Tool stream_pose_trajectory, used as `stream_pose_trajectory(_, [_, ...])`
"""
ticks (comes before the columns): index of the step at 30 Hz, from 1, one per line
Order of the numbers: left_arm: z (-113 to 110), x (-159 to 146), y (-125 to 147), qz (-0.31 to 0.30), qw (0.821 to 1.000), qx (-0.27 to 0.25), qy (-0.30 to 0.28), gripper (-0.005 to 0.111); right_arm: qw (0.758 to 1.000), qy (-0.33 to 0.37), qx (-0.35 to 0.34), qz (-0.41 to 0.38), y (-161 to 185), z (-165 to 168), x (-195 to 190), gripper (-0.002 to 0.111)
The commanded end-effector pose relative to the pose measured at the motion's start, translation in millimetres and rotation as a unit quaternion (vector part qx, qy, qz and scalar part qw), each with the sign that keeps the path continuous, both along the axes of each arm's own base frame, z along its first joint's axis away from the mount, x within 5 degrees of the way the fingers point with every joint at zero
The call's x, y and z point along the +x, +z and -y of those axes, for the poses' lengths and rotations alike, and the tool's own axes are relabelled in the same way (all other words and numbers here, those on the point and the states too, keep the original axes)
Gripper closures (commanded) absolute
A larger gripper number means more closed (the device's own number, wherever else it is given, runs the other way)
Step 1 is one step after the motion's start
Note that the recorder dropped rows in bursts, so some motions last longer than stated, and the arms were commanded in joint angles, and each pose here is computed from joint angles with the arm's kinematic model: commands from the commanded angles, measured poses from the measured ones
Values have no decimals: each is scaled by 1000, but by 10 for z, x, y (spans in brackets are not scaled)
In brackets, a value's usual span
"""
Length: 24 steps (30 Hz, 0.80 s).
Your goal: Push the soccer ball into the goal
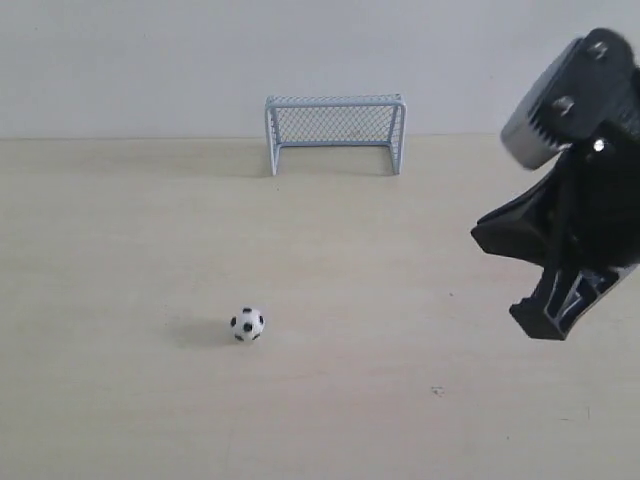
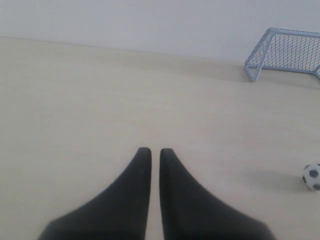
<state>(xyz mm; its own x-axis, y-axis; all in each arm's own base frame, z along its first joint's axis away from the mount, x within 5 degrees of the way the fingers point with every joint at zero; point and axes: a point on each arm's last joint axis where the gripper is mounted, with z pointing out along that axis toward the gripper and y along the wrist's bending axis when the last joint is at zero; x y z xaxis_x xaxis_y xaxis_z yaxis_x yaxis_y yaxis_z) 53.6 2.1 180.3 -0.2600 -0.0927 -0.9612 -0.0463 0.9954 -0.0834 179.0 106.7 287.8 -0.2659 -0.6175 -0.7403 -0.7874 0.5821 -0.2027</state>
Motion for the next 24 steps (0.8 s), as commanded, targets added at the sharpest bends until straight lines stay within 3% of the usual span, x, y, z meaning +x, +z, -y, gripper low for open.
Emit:
stream_pose_trajectory(1, [1, 0, 22, 7, 1000, -7, 2, 100, 995, -22, 93, 0, 235, 38, -229, 108])
stream_pose_trajectory(12, [1, 0, 22, 7, 1000, -7, 2, 100, 985, -28, 159, 63, 554, 190, -584, 108])
stream_pose_trajectory(21, [1, 0, 22, 7, 1000, -7, 2, 100, 988, -38, 147, 35, 448, 138, -454, 108])
stream_pose_trajectory(24, [1, 0, 22, 7, 1000, -7, 2, 100, 976, -87, 175, 97, 355, 276, -534, 108])
